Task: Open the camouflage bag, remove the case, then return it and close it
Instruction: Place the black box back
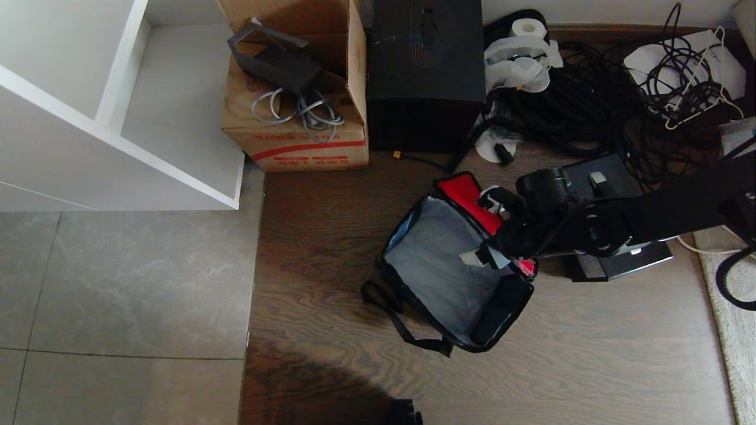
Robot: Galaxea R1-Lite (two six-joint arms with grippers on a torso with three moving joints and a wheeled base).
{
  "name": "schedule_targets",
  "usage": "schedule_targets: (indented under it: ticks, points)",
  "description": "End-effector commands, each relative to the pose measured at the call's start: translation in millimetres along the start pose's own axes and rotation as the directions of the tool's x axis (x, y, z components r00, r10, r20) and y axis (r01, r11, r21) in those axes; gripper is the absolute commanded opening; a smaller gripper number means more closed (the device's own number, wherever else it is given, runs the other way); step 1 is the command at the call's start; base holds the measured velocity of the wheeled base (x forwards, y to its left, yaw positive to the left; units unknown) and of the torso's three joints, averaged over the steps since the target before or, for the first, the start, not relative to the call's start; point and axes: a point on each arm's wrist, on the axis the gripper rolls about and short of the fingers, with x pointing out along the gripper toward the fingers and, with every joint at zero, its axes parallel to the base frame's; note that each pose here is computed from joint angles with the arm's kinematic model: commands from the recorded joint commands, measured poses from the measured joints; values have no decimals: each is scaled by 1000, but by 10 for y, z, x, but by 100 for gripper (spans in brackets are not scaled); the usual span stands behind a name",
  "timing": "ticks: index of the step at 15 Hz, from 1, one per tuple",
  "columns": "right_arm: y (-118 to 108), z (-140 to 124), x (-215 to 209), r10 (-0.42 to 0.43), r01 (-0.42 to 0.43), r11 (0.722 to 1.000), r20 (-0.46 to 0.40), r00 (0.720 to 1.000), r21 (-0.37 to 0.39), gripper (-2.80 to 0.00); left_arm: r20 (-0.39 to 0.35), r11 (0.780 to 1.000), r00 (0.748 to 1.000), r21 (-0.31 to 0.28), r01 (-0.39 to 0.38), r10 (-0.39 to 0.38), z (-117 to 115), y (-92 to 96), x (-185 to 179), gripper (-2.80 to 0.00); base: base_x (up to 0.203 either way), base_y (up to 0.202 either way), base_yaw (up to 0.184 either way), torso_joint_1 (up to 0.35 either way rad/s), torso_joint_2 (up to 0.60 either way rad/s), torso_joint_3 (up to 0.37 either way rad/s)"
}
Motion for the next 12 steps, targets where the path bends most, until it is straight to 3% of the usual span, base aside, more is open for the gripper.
schedule_targets:
  ticks: [1,5,12]
  points:
    - [-56,26,226,-16,17,1000,35,999,-27,0,-8,1000,1000,0,-1,1,-25,1,6,-280,0,0,0,0,0,0]
    - [-262,102,252,-65,71,996,90,994,-62,0,-8,1000,1000,-1,1,-1,-25,1,6,-280,0,0,0,0,0,0]
    - [-278,-16,512,-100,105,993,80,992,-60,0,-9,1000,1000,0,-1,1,-26,1,6,-280,0,0,0,0,0,0]
